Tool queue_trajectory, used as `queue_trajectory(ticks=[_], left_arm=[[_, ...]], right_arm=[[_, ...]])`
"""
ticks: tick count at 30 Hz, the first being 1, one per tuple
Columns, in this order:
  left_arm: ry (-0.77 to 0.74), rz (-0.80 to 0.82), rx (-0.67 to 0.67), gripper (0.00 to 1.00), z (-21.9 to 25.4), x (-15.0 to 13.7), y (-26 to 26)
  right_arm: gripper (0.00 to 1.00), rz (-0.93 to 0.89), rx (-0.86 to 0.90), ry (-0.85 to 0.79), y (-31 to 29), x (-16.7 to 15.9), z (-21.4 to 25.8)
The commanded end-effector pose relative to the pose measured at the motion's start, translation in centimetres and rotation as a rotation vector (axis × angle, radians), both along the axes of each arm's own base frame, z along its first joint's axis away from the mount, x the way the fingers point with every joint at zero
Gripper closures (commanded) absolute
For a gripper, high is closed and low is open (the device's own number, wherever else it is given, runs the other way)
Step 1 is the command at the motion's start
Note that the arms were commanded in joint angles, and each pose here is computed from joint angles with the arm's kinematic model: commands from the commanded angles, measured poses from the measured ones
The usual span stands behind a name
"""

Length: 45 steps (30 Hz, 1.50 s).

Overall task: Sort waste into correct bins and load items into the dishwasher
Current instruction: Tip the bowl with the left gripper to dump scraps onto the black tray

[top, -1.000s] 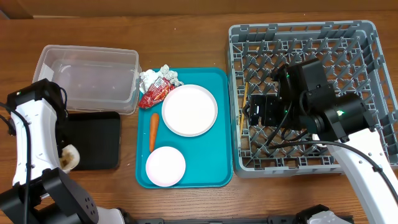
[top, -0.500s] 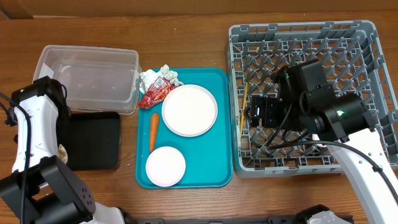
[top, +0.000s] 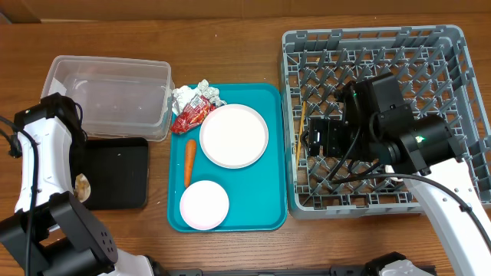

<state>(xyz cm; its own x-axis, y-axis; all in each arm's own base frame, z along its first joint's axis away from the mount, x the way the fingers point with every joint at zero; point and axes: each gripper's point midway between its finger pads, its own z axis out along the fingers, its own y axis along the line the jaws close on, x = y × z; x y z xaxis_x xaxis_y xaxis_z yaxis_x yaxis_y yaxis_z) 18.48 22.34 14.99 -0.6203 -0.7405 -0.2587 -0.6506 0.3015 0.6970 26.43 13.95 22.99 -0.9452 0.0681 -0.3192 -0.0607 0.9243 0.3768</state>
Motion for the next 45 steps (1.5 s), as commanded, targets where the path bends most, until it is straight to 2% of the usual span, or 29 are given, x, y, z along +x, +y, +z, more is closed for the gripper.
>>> queue_trajectory(ticks=[1,5,11,18,24,27,29,43,45], left_arm=[[-0.007,0.088,0.152,0.96,1.2,-1.1,1.0],[0.034,0.132,0.183,0.96,1.1,-1.9,0.9],[0.161,0.118,0.089,0.96,-2.3,-1.4,-0.2],[0.231,0.054,0.293,0.96,-1.5,0.1,-1.0],[0.249,-0.094,0.376,0.96,-0.4,2.5,-1.4],[0.305,-0.186,0.384,0.96,0.2,3.5,-1.3],[0.348,-0.239,0.370,0.96,0.4,4.0,-1.6],[0.431,-0.315,0.311,0.96,0.2,4.4,-2.4],[0.504,-0.367,0.258,0.96,0.2,4.5,-2.7]], right_arm=[[0.07,0.004,-0.003,-0.027,0.0,0.2,0.5],[0.07,0.004,-0.003,-0.028,0.0,0.2,0.5],[0.07,0.004,-0.002,-0.029,0.0,0.2,0.5],[0.07,0.004,-0.006,-0.017,-0.1,0.0,0.4],[0.07,0.003,-0.005,-0.018,-0.1,0.0,0.4],[0.07,0.001,-0.004,-0.016,-0.1,0.0,0.4],[0.07,0.001,-0.004,-0.016,-0.1,0.0,0.4],[0.07,0.001,-0.002,-0.023,0.0,0.1,0.5],[0.07,0.000,-0.002,-0.023,0.0,0.1,0.5]])
